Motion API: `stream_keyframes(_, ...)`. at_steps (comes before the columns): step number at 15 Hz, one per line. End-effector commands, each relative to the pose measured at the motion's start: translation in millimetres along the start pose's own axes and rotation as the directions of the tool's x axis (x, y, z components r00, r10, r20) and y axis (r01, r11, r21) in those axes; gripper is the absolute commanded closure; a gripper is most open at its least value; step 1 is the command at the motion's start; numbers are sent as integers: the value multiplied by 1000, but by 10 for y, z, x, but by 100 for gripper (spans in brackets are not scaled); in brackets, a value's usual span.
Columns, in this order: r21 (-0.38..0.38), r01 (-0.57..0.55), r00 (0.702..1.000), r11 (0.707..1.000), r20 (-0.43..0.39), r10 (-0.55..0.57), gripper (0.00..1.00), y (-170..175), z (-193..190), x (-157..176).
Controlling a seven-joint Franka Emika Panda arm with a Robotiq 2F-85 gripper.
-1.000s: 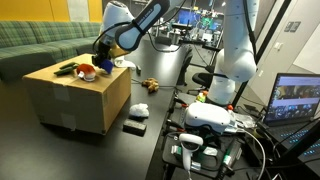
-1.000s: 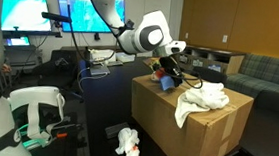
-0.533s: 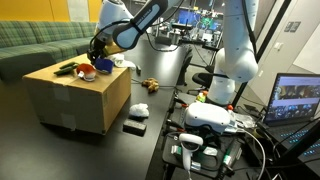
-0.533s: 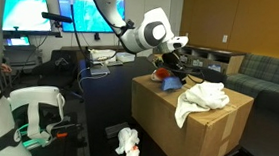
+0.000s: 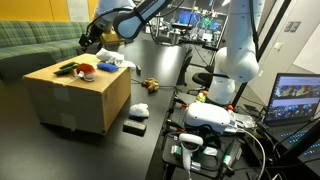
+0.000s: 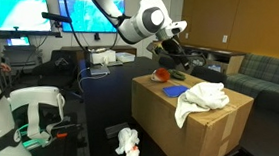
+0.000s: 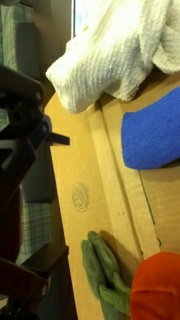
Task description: Remove the brown moose, white plastic, toy vegetable, put them on the table and put the white cloth, blue sponge and black whiteboard eraser on the box
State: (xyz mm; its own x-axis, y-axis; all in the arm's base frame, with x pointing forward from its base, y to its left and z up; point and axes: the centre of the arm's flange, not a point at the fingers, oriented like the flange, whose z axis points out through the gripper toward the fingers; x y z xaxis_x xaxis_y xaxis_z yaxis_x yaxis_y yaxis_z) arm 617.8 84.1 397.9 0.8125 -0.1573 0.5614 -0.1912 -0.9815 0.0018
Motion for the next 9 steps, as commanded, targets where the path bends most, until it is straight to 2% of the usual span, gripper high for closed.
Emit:
stream_keyframes(1, 47, 2, 1000, 999, -26, -1, 0, -79, -253, -93)
stream_keyframes(6, 150, 13, 1000, 989, -4, -13, 0, -321, -196, -380)
stream_keyframes(9, 181, 21, 999, 983, 23, -25, 0, -422, -76, -563)
